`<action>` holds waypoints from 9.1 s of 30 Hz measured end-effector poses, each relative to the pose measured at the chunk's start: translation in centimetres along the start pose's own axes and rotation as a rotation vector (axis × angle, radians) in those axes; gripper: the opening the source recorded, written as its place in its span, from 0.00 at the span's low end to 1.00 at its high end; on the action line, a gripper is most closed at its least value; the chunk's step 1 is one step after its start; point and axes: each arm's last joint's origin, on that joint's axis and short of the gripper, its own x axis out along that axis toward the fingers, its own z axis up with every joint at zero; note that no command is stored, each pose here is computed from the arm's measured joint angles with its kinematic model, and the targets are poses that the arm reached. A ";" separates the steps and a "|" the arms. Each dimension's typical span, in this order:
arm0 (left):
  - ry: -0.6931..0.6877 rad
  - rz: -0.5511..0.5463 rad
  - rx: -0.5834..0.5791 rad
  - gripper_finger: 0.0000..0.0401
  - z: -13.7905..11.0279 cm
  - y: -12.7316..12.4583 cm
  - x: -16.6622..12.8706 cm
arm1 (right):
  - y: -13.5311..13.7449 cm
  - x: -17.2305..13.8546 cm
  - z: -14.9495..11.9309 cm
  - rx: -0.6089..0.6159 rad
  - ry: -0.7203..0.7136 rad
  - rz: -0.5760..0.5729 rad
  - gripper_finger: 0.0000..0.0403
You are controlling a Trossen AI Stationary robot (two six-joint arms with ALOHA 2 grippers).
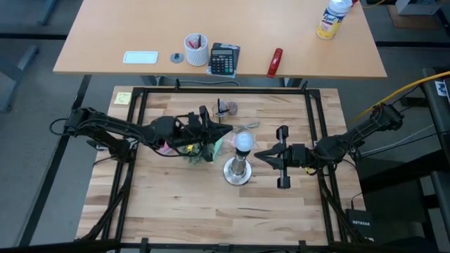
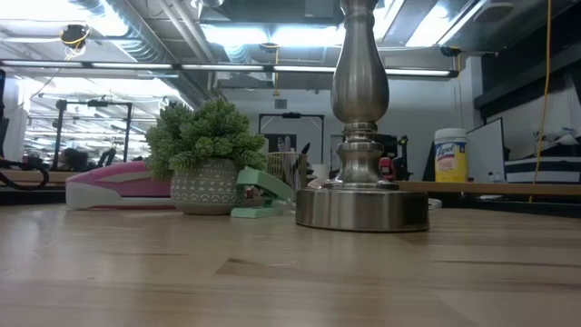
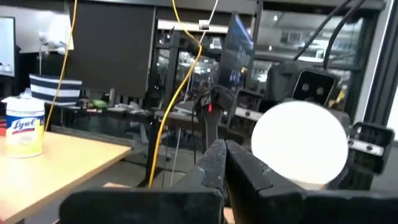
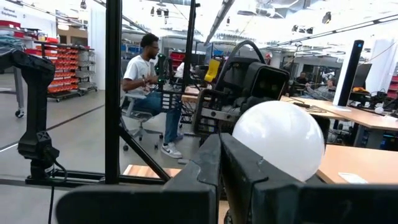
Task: Screw lightbulb
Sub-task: Remove the lightbulb from the lamp
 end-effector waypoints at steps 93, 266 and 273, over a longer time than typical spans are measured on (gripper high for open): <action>-0.024 -0.097 -0.010 0.00 -0.7 -2.9 -0.4 | -1.0 1.3 -0.9 -0.003 0.013 -0.137 0.04; -0.159 0.029 0.142 0.00 0.4 -5.0 0.5 | -0.4 -2.2 2.4 0.008 -0.069 -0.122 0.04; -0.100 0.099 0.081 0.00 -0.2 -3.0 1.4 | 1.5 -1.6 1.2 -0.016 -0.027 -0.063 0.04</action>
